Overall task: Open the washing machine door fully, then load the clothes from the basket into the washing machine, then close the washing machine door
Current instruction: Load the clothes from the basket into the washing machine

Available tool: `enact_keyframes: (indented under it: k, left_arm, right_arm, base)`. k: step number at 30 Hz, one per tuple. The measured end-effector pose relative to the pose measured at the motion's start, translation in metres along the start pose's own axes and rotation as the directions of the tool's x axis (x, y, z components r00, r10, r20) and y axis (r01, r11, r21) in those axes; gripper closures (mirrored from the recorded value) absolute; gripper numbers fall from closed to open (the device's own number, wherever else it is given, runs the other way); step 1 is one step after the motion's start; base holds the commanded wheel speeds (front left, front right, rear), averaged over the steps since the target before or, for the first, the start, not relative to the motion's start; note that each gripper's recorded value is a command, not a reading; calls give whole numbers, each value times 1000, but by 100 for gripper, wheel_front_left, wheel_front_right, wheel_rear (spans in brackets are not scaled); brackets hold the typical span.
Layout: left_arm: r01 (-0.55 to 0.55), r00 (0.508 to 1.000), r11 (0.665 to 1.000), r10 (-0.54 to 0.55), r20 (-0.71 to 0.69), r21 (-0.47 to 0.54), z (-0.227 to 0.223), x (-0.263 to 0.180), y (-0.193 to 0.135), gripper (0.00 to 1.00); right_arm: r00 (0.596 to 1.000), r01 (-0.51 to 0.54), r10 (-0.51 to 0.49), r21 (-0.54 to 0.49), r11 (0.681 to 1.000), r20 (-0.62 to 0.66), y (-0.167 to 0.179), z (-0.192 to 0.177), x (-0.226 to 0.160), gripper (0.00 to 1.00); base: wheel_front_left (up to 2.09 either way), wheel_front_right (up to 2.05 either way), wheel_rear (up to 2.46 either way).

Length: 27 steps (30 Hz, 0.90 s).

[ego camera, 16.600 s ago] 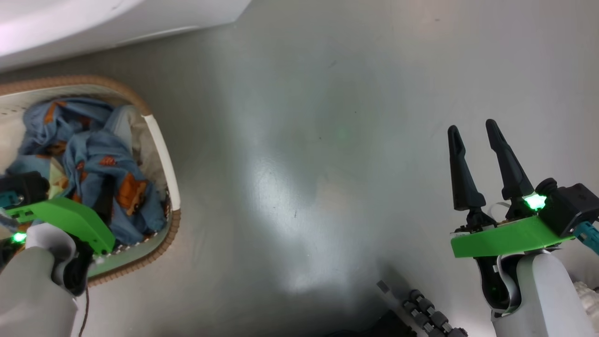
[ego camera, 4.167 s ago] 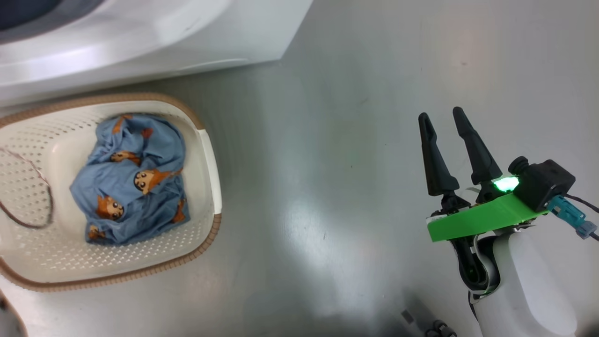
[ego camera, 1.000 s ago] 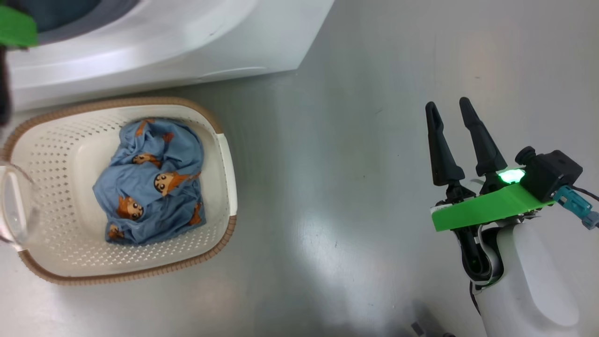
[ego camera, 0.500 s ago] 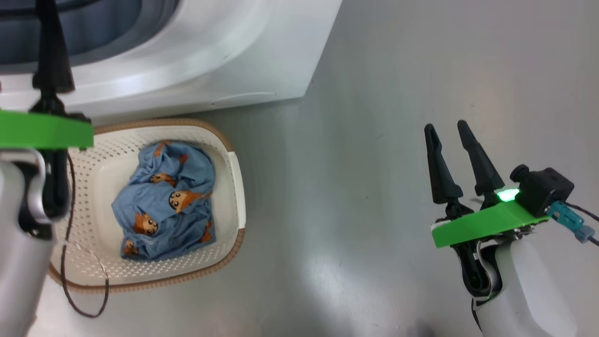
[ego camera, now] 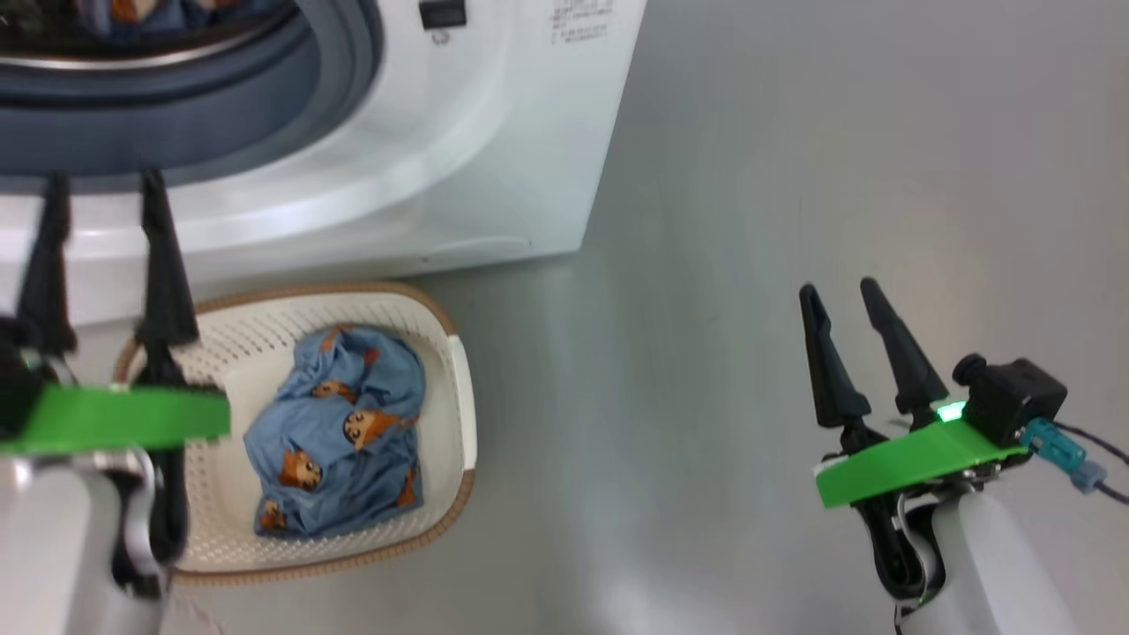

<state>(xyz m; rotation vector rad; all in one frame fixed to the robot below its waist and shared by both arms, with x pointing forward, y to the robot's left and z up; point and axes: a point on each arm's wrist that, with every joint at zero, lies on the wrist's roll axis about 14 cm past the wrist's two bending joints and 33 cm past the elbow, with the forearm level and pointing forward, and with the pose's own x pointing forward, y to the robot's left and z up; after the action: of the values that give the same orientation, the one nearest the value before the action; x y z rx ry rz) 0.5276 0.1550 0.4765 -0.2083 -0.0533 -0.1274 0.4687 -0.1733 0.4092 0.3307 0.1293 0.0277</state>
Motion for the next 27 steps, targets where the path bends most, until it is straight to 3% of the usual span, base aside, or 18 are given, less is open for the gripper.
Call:
enact_keyframes:
  k: [7, 12, 27]
  left_arm:
    - [-26, 999, 996, 28, -25, 81, 1, -46, 1, 0]
    - [-73, 996, 994, 76, -37, 82, 3, -78, 2, 0]
    - [-121, 990, 986, 128, -54, 111, 9, -148, -5, 0]
  right_arm:
    - [999, -8, 8, -19, 1000, 31, 6, 18, -20, 0]
    - [998, -27, 32, -78, 997, 56, 13, 32, -36, 0]
    - [989, -23, 40, -122, 992, 141, 19, 64, -84, 0]
  base:
    - [0, 0, 0]
    - [0, 0, 0]
    - [0, 0, 0]
